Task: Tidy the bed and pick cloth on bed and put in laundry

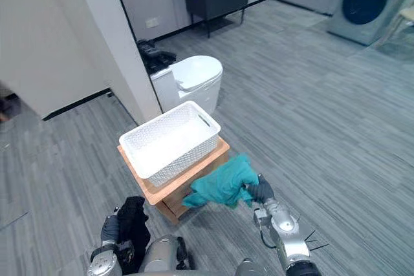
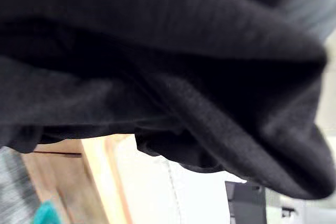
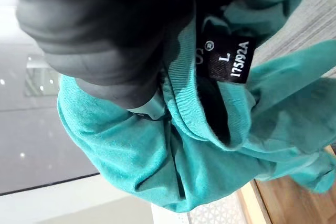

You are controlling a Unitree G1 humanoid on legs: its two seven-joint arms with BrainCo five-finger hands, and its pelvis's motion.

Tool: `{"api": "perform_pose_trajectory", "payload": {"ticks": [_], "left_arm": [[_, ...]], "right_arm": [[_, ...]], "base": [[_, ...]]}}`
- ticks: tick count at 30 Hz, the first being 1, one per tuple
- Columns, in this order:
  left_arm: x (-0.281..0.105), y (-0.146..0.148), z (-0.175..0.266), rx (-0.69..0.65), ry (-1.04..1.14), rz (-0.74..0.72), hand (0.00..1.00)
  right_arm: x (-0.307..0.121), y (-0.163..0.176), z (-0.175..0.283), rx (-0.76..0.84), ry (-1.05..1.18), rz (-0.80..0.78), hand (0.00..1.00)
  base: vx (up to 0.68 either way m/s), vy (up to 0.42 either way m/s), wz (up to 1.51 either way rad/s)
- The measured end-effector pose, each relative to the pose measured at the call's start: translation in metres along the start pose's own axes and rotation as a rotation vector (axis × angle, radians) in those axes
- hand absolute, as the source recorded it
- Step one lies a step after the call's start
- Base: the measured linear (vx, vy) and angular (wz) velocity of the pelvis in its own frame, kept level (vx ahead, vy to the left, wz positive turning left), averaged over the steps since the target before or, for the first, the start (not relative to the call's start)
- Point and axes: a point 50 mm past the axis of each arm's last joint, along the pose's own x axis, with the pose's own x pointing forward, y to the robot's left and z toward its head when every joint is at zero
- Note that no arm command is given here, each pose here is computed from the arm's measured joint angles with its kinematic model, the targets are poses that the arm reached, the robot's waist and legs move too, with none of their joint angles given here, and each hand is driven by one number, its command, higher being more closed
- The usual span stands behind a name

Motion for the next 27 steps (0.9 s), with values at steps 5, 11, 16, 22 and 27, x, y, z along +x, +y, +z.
{"api": "perform_pose_trajectory", "payload": {"ticks": [5, 11, 16, 22, 27], "left_arm": [[0.000, -0.006, 0.004, -0.023, -0.021, -0.043, 1.00], [0.013, -0.016, 0.022, 0.075, -0.088, -0.182, 1.00], [0.023, -0.011, 0.036, 0.132, -0.120, -0.207, 1.00], [0.022, -0.012, 0.030, 0.105, -0.096, -0.197, 1.00], [0.027, -0.012, 0.034, 0.077, -0.116, -0.180, 1.00]], "right_arm": [[0.012, -0.001, 0.017, 0.010, -0.066, -0.045, 1.00], [0.010, -0.004, 0.022, 0.059, -0.105, -0.144, 1.00], [-0.013, -0.011, 0.079, 0.034, -0.384, -0.207, 1.00], [-0.030, -0.025, 0.143, -0.095, -0.649, -0.160, 1.00], [-0.056, -0.017, 0.211, -0.279, -0.922, -0.023, 1.00]], "base": [[0.29, -0.007, 0.39], [0.30, -0.014, 0.95], [0.21, -0.140, 0.77], [0.15, -0.113, -0.16], [0.04, -0.009, -0.08]]}}
